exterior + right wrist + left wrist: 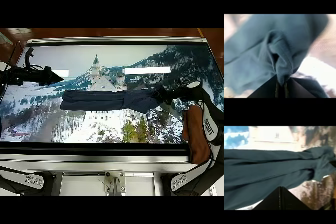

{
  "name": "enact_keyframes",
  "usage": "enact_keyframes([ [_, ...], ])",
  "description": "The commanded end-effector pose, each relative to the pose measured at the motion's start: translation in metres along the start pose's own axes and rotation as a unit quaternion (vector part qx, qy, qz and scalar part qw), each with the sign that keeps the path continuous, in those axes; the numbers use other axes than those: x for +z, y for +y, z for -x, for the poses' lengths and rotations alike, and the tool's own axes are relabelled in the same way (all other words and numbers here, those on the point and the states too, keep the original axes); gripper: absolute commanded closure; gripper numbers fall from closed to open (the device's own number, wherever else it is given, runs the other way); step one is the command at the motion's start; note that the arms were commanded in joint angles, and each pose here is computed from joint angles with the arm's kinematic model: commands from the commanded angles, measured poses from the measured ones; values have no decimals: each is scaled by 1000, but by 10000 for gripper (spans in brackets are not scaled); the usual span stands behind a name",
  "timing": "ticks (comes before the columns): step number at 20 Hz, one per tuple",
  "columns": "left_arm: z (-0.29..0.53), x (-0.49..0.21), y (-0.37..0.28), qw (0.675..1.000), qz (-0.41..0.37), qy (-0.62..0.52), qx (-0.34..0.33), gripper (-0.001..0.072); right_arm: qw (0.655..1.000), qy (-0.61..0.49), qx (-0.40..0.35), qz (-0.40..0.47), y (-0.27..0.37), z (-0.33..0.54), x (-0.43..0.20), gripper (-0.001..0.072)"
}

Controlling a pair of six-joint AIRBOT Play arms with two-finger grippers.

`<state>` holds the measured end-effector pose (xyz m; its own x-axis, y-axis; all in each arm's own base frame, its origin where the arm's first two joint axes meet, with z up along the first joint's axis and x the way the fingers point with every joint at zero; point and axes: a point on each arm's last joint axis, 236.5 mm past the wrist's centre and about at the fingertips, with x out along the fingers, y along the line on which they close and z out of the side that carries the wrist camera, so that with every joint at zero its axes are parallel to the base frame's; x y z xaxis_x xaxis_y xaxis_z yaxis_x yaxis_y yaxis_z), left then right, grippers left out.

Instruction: Fold the shirts.

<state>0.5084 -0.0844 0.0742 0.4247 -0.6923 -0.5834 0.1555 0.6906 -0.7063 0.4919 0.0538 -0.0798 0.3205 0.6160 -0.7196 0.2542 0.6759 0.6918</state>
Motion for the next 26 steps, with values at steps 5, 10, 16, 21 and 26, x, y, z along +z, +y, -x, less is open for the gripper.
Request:
enact_keyframes([
  [5, -105, -57, -95, 993, -62, 72, -69, 670, 994, 4, -11, 105, 86, 116, -47, 642],
  [10, -193, -137, -147, 983, -85, 138, -86, 670, 988, -25, -47, 148, 123, 190, -94, 642],
  [16, -263, -247, -217, 974, -87, 188, -96, 669, 980, -88, -57, 169, 153, 243, -126, 642],
  [21, -277, -318, -267, 955, -4, 250, -158, 669, 980, -92, -60, 165, 154, 248, -131, 642],
  [26, -267, -251, -239, 966, 21, 203, -156, 670, 978, -83, -68, 179, 159, 239, -135, 642],
])
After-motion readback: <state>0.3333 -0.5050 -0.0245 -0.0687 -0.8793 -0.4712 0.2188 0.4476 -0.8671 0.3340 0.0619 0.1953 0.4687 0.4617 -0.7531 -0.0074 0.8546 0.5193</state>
